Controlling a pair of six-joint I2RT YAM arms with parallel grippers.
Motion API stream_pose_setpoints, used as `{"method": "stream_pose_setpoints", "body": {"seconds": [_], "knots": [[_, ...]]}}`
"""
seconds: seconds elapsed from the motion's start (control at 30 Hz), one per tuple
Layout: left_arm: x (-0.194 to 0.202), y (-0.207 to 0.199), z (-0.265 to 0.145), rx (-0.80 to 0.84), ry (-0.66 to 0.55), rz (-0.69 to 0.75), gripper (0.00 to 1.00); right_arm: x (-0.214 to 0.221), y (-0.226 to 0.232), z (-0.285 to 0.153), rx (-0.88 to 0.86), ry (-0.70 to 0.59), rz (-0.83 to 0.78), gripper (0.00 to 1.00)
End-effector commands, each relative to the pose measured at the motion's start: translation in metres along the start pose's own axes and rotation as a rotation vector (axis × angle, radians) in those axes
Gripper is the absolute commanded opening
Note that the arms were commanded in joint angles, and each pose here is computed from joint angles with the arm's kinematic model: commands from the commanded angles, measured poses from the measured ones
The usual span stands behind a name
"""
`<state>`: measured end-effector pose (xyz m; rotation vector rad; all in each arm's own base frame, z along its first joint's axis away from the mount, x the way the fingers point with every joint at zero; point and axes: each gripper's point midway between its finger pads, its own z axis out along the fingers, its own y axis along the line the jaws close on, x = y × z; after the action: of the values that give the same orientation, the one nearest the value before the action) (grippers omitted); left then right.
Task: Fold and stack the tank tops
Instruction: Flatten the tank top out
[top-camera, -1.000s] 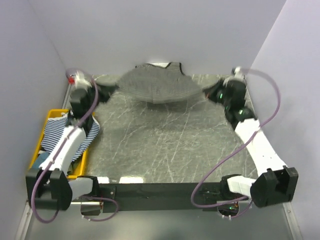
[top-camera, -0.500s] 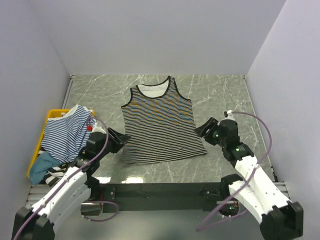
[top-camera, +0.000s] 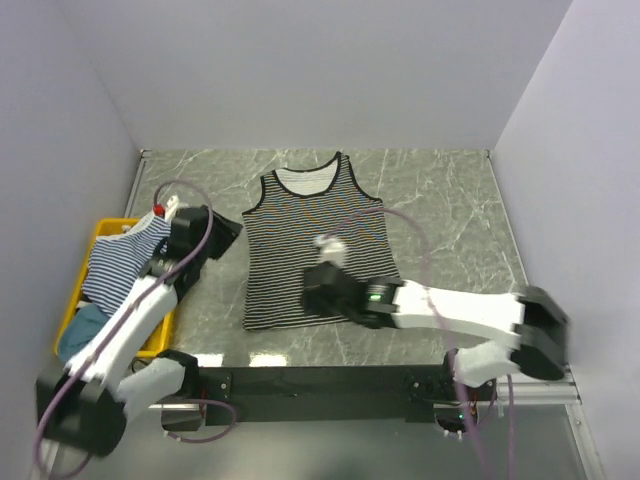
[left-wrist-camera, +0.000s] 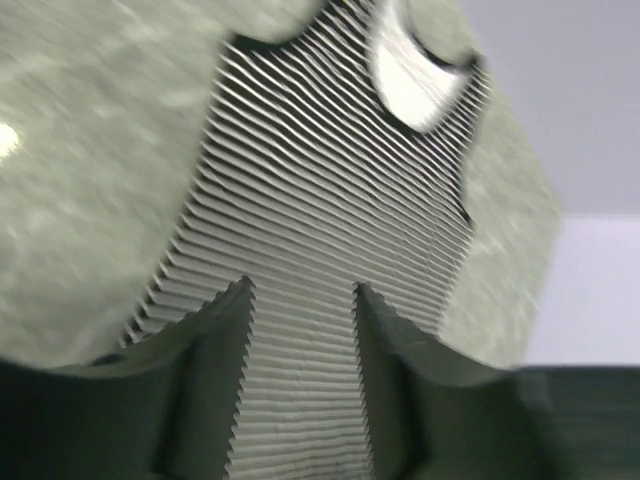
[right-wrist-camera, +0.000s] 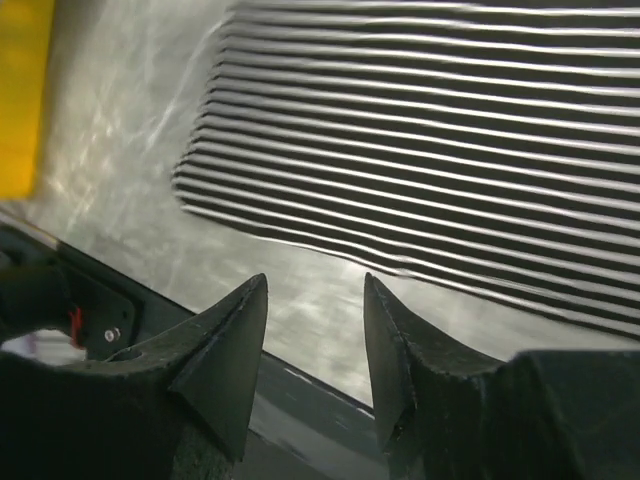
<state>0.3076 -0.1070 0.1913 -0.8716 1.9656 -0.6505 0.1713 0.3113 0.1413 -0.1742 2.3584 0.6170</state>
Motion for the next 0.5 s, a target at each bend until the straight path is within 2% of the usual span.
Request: {"method": "stream_pose_setpoints", "body": {"seconds": [0.0, 0.03, 0.07, 0.1, 0.13, 0.17, 0.27, 0.47], "knots": [[-0.027, 0.013, 0.044, -0.067, -0.006, 0.014, 0.47, -0.003, 0.047, 0.016, 0.052, -0.055, -0.110, 0.50], [-0.037, 0.009, 0.051, -0.054, -0.006, 0.015, 0.39, 0.022, 0.054, 0.037, 0.082, 0.003, -0.175, 0.48], [-0.049, 0.013, 0.060, -0.063, -0.012, 0.002, 0.37, 0.017, 0.077, 0.041, 0.049, -0.002, -0.179, 0.47], [-0.046, 0.023, 0.078, -0.101, 0.022, 0.003, 0.35, 0.033, 0.084, 0.059, 0.056, 0.034, -0.216, 0.46], [-0.056, 0.013, 0.086, -0.073, 0.025, 0.029, 0.31, 0.042, 0.095, 0.064, 0.039, 0.051, -0.237, 0.46], [-0.057, 0.011, 0.094, -0.072, 0.043, 0.040, 0.30, 0.036, 0.115, 0.066, 0.010, 0.041, -0.236, 0.46], [-0.057, 0.010, 0.125, -0.078, 0.100, 0.080, 0.29, 0.043, 0.132, 0.085, 0.029, 0.055, -0.280, 0.45], [-0.042, 0.027, 0.181, -0.126, 0.211, 0.115, 0.31, 0.055, 0.139, 0.107, 0.063, 0.087, -0.332, 0.46]]}}
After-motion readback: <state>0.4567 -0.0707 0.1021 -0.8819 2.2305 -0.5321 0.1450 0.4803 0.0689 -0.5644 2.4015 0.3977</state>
